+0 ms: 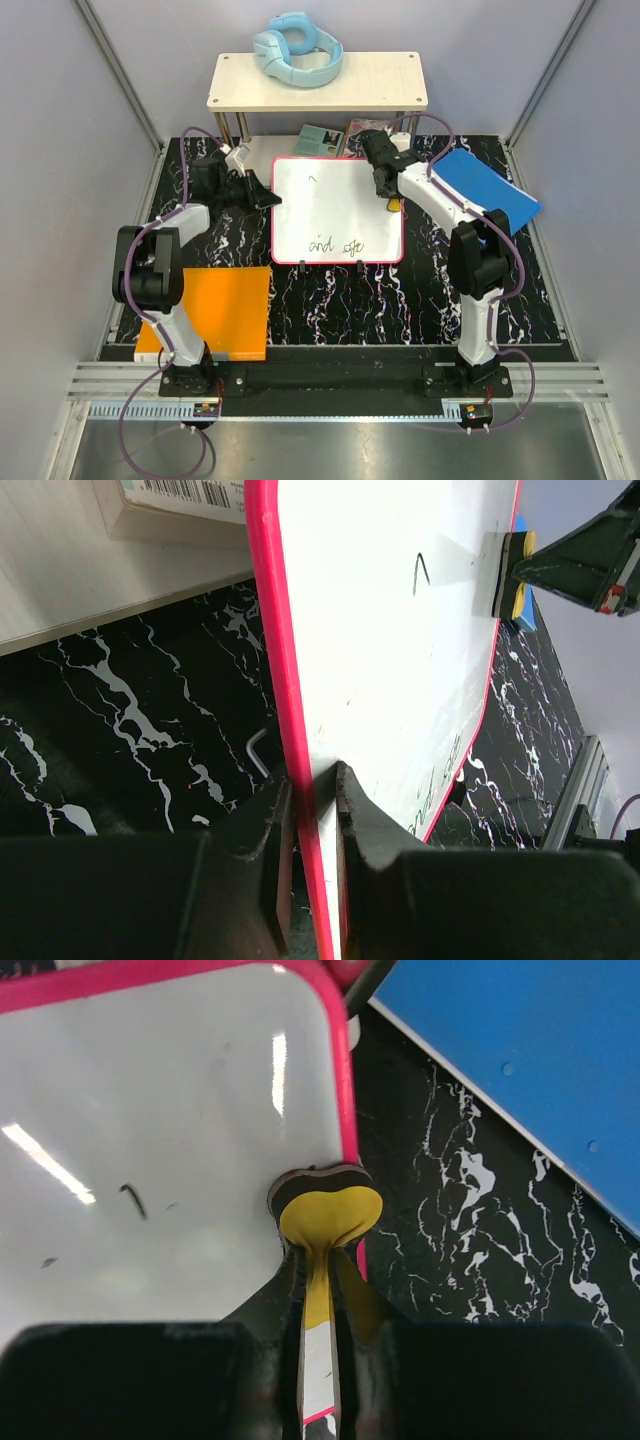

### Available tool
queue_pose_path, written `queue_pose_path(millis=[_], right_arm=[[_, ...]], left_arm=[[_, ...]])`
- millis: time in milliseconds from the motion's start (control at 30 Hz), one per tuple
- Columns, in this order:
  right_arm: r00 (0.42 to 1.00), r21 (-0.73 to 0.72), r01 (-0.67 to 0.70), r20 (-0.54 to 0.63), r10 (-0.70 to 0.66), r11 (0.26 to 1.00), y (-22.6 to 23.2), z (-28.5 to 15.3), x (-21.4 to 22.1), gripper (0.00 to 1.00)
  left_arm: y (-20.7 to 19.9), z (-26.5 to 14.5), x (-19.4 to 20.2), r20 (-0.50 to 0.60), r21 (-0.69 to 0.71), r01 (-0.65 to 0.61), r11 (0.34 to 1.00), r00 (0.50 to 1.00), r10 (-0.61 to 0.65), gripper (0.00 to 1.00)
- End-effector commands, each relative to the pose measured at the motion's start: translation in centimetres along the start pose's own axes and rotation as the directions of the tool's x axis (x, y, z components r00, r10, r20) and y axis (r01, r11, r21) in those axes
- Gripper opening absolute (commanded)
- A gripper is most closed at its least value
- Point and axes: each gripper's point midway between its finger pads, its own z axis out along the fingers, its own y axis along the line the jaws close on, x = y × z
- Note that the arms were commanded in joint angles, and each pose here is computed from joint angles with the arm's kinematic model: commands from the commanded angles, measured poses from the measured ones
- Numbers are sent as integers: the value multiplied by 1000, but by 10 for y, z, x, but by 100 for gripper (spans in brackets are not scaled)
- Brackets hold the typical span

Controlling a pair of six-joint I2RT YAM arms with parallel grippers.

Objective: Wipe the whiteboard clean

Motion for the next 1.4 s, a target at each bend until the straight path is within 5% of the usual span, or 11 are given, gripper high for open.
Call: queue_pose_path(millis=[0,633,1367], right_arm=[[998,47,-20,67,16,999,-25,0,-23,0],[993,-171,31,115,-11,985,37,-8,-55,0],[954,-449,297,181,-240,842,246,-71,18,0]], left_arm=[[6,8,9,-27,-42,-103,994,994,102,0],[4,12,13,-44,-40,-114,993,993,112,0],[1,14,17,-61,-43,-134,990,989,131,0]])
